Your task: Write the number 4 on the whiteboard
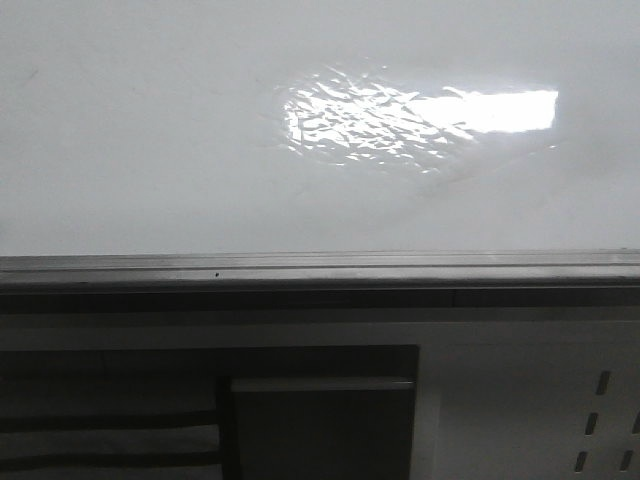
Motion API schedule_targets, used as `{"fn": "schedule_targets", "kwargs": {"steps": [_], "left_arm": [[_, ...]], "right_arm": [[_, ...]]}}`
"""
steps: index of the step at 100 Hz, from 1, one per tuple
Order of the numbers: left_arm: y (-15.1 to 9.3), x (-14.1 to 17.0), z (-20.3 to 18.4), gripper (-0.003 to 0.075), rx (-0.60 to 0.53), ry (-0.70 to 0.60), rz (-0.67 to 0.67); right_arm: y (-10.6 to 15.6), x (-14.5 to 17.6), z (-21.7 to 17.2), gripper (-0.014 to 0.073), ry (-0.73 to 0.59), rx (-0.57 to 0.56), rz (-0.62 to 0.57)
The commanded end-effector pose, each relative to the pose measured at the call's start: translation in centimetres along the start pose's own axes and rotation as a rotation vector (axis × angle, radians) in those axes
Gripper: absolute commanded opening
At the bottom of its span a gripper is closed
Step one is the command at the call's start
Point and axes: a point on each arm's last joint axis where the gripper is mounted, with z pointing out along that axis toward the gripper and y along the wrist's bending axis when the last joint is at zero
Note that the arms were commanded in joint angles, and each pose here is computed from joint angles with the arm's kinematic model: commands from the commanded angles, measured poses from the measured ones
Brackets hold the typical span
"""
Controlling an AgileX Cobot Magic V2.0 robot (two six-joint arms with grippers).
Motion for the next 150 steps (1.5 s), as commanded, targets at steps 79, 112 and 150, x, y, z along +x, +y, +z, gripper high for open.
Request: {"fn": "schedule_targets", "kwargs": {"steps": [79, 112, 150], "left_arm": [[-0.9, -3.7, -0.7, -0.0020, 0.029, -0.128, 0.034], [-6.1, -6.7, -4.1, -0.0020, 0.220, 0.005, 0.384], [-12.4, -6.4, -8.3, -0.0020, 0.596, 0.134, 0.727]], "right_arm": [[0.2, -2.2, -0.5, 0.0510, -0.098, -0.027, 0.049], [1.3, -5.5, -0.1, 0.0510, 0.129, -0.181, 0.005], [6.3, -7.8, 4.2, 0.0510, 0.201, -0.855, -0.185]]}}
